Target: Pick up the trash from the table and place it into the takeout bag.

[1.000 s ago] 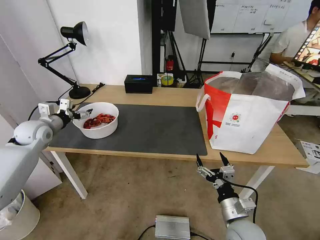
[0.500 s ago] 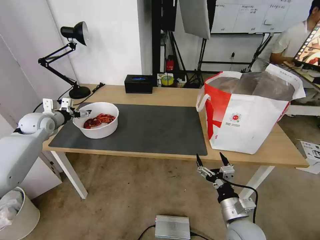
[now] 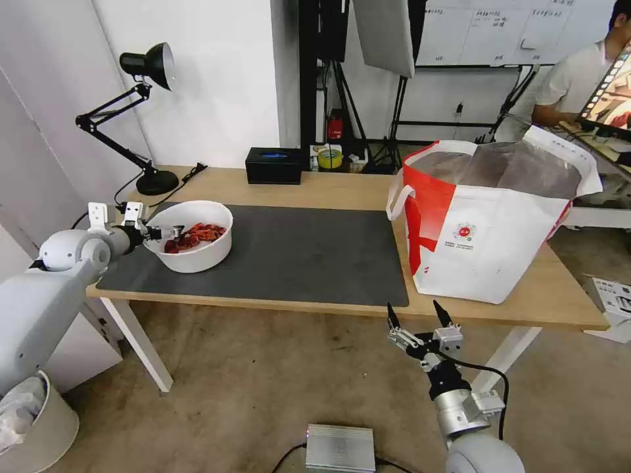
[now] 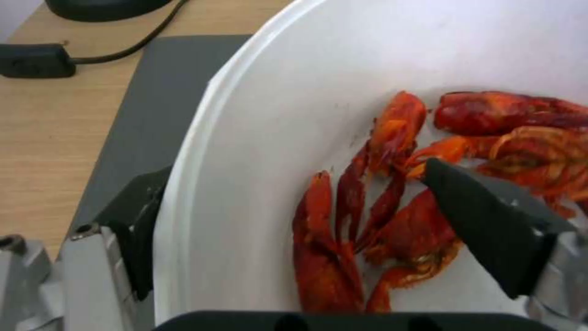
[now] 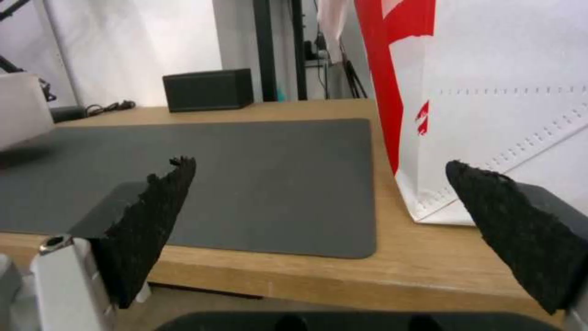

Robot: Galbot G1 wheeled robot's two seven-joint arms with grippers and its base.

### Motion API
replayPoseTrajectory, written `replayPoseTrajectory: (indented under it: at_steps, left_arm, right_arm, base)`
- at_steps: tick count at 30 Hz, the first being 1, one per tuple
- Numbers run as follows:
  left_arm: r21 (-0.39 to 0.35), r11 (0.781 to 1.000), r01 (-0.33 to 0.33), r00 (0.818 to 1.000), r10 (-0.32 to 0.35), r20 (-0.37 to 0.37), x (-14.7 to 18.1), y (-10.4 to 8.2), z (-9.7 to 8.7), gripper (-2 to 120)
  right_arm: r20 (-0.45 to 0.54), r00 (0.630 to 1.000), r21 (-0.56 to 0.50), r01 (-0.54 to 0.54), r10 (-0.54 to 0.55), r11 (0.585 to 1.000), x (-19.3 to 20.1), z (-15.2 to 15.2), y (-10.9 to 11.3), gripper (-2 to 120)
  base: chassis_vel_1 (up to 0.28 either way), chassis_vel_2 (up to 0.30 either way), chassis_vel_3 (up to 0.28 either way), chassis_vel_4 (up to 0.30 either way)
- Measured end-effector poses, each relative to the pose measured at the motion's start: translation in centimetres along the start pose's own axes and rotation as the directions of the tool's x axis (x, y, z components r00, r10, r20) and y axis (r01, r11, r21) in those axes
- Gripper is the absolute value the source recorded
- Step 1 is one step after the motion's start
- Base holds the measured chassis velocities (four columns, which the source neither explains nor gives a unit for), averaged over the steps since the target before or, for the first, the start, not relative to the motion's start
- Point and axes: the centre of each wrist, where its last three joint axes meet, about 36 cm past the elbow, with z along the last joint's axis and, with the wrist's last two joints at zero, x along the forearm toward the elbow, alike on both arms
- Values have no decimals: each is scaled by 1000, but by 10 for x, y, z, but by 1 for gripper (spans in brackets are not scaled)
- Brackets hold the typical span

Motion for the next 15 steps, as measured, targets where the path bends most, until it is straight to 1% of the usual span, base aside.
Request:
replayPoseTrajectory:
  at_steps: [1,3,4,5,7,8,10,11,12,13,14,15]
  left_arm:
    - [0,1000,0,1000,0,0,0,0,0,92]
    - [1,1000,-1,1000,1,3,0,-1,0,85]
    - [0,1000,-2,1000,2,5,0,-1,0,77]
    - [0,1000,-3,1000,3,7,0,-2,-1,72]
    - [0,1000,-4,1000,4,7,0,-2,-1,72]
    - [-2,1000,-7,1000,7,8,0,-3,0,62]
    - [-2,1000,-7,1000,7,8,0,-3,0,60]
    - [-2,1000,-9,1000,9,8,1,-4,2,52]
    - [-2,1000,-9,1000,9,8,2,-4,3,47]
    - [-2,1000,-9,1000,9,8,2,-4,3,47]
    - [-2,1000,-10,1000,10,7,2,-5,4,43]
    - [-2,1000,-10,1000,10,7,2,-5,5,37]
  right_arm:
    - [0,1000,0,0,0,1000,0,0,0,100]
    - [0,1000,0,0,0,1000,0,0,0,100]
    - [0,1000,0,0,0,1000,0,0,0,100]
    - [0,1000,0,0,0,1000,0,0,0,100]
    - [0,1000,0,0,0,1000,0,0,0,100]
    - [0,1000,0,0,0,1000,0,0,0,100]
    - [0,1000,0,0,0,1000,0,0,0,100]
    - [0,1000,0,0,0,1000,0,0,0,100]
    - [0,1000,0,0,0,1000,0,0,0,100]
    - [0,1000,0,0,0,1000,0,0,0,100]
    - [0,1000,0,0,0,1000,0,0,0,100]
    - [0,1000,0,0,0,1000,0,0,0,100]
  base:
    - [0,0,0,0]
    - [0,0,0,0]
    - [0,0,0,0]
    - [0,0,0,0]
    - [0,0,0,0]
    - [0,0,0,0]
    - [0,0,0,0]
    - [0,0,0,0]
    - [0,0,0,0]
    - [0,0,0,0]
    - [0,0,0,0]
    - [0,0,0,0]
